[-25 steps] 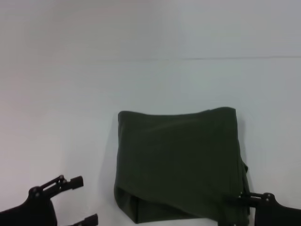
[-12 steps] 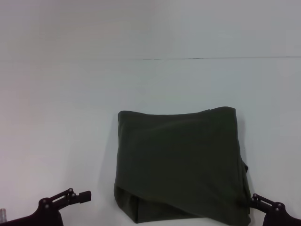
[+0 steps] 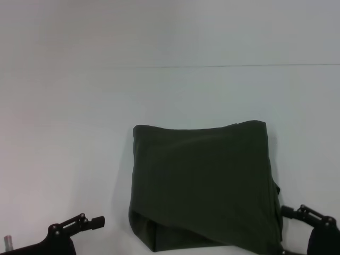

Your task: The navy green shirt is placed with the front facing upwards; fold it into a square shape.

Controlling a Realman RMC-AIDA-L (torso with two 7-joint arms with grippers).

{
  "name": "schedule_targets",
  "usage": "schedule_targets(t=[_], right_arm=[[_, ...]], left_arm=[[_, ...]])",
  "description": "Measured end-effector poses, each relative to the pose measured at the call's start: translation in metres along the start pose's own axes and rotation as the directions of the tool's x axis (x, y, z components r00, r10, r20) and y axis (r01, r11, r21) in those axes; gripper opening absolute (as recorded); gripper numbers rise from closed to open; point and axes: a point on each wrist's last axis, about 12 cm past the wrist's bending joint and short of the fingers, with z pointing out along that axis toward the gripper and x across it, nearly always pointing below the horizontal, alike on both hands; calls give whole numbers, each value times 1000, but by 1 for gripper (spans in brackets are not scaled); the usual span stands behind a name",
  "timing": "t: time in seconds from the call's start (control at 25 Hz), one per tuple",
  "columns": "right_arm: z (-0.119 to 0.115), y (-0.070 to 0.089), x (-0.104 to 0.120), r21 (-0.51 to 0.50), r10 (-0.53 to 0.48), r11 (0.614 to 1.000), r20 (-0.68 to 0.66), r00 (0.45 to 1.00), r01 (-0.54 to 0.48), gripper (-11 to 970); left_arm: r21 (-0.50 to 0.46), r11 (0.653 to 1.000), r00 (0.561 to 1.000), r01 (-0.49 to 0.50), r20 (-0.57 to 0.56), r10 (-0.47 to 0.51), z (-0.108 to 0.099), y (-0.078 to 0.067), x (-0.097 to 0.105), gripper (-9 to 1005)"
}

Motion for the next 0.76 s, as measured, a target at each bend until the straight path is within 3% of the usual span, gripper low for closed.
schedule_targets(t=[0.76], right_arm=[[-3, -4, -4, 42, -18, 999, 38, 999, 16, 947]], left_arm=[[-14, 1000, 1000, -13, 15, 13, 0, 4, -3, 908]])
